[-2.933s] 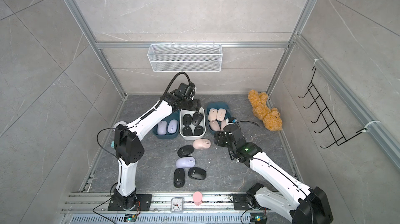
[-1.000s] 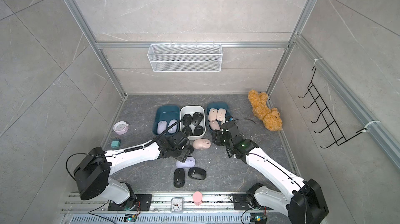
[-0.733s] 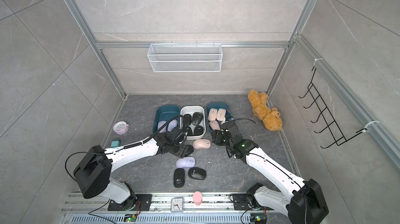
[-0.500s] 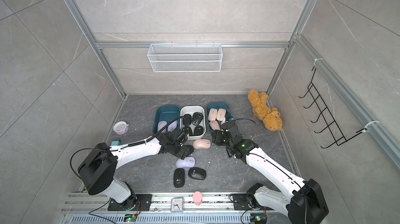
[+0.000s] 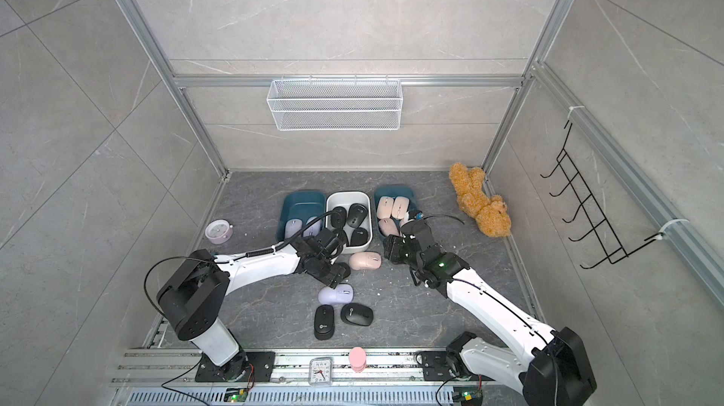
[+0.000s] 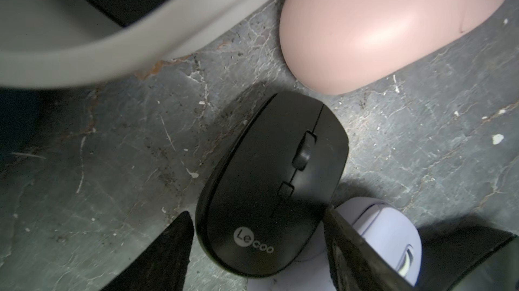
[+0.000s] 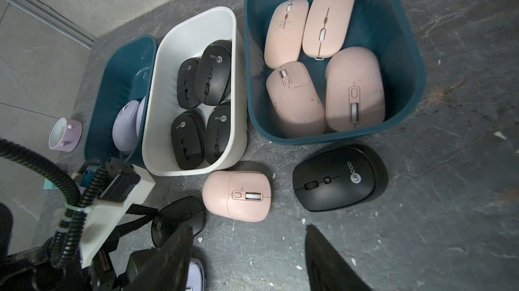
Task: Place the mice by color into the storage box
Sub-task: Pick up the mouse from the center of the board.
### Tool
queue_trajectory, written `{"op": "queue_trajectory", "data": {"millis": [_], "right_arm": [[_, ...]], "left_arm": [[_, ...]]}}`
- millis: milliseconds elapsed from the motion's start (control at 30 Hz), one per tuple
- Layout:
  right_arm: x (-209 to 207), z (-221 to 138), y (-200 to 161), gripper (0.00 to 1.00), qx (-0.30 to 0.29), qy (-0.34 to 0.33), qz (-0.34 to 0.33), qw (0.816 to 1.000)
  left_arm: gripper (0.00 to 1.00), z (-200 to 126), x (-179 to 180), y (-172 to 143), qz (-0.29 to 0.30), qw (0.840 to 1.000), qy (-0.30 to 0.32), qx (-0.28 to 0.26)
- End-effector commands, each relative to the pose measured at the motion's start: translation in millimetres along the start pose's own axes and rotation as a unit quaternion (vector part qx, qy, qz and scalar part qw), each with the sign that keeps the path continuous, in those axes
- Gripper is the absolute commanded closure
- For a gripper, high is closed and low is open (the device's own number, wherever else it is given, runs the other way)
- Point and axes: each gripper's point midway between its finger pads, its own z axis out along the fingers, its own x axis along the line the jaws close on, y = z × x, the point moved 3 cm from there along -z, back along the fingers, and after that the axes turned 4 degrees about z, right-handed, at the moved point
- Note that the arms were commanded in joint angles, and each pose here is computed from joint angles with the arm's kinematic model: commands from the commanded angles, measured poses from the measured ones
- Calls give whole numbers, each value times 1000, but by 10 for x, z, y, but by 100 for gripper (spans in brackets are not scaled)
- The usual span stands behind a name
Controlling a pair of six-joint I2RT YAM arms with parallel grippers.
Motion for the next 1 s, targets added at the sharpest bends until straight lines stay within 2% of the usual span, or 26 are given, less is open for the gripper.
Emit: {"op": "queue_trajectory", "data": {"millis": [0, 233, 700, 967], "right_arm": [[57, -37, 44, 35, -7, 8, 0, 1000], [58, -35, 41, 35, -5, 7, -1, 1000], [45, -37, 44, 35, -7, 4, -1, 1000], [44, -17, 43, 35, -5, 2, 1, 1000]], "left_arm": [[25, -4, -19, 116, 12, 1000, -7, -6], [27, 87, -6, 175, 13, 1000, -4, 1], [26, 208, 30, 98, 24, 999, 10, 41], [26, 248, 14, 107, 46, 997, 26, 54]]}}
